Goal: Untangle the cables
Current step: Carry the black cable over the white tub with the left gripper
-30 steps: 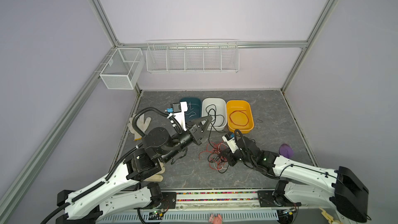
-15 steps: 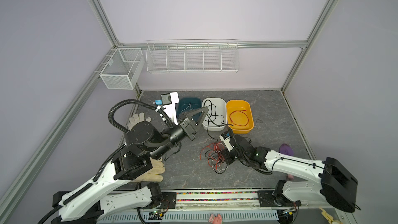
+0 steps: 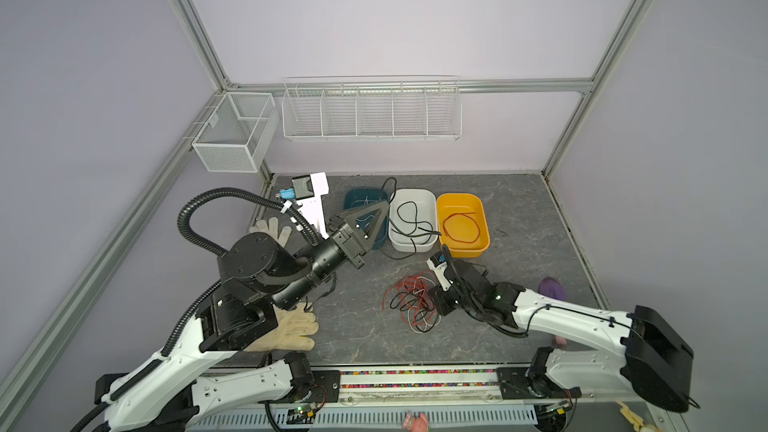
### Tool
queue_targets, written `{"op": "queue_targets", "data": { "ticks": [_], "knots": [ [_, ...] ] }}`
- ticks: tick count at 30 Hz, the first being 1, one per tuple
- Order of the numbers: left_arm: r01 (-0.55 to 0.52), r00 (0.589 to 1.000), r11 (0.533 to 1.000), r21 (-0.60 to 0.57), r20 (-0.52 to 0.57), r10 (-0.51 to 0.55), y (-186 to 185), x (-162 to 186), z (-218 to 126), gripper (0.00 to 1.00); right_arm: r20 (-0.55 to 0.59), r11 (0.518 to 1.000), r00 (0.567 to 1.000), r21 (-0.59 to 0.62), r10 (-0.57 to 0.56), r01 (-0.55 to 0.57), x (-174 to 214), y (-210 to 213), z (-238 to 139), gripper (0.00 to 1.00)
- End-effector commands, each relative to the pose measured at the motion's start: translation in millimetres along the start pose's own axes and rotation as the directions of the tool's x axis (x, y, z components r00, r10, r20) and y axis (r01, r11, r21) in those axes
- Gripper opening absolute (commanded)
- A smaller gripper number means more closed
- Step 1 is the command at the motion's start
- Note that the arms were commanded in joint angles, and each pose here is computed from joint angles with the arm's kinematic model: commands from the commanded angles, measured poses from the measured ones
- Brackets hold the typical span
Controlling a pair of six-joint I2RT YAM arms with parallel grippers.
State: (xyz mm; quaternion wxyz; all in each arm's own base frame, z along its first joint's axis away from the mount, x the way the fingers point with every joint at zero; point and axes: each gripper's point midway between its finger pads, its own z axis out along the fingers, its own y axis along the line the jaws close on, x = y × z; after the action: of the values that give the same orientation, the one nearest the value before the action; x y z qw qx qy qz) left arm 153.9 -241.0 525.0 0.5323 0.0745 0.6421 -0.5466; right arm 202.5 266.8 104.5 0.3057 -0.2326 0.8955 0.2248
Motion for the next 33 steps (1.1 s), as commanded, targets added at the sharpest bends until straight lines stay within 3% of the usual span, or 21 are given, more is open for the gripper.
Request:
{"op": "queue_targets", "data": {
  "ticks": [1, 8, 19, 22, 28, 33],
  "knots": [
    [-0.060, 0.997, 0.997, -0.058, -0.052, 0.057, 11, 4, 6, 0.00, 0.077, 1.000, 0.997, 0.028, 0.008, -0.010, -6, -8, -14, 0.14],
    [-0.064, 0.986, 0.990, -0.128, -0.159, 0.043, 49, 20, 38, 0.00, 0.203, 0.995, 0.979, 0.090, 0.023, -0.042, -17, -27, -45, 0.29],
    [-0.066, 0.973, 0.980, -0.187, -0.231, 0.021, 112, 33, 93, 0.00, 0.310, 0.969, 0.949, 0.206, 0.066, -0.135, -19, -61, -72, 0.90],
    [-0.067, 0.969, 0.976, -0.205, -0.246, 0.014, 131, 38, 108, 0.00, 0.307, 0.972, 0.949, 0.194, 0.068, -0.133, -19, -59, -72, 0.99],
    [-0.078, 0.962, 0.972, -0.223, -0.274, 0.014, 163, 48, 132, 0.00, 0.291, 0.991, 0.955, 0.100, 0.052, -0.085, -21, -40, -67, 0.90],
    [-0.105, 0.958, 0.961, -0.254, -0.285, 0.030, 190, 51, 145, 0.00, 0.264, 0.995, 0.963, 0.078, 0.045, -0.068, -20, -34, -63, 0.89]
  ]
}}
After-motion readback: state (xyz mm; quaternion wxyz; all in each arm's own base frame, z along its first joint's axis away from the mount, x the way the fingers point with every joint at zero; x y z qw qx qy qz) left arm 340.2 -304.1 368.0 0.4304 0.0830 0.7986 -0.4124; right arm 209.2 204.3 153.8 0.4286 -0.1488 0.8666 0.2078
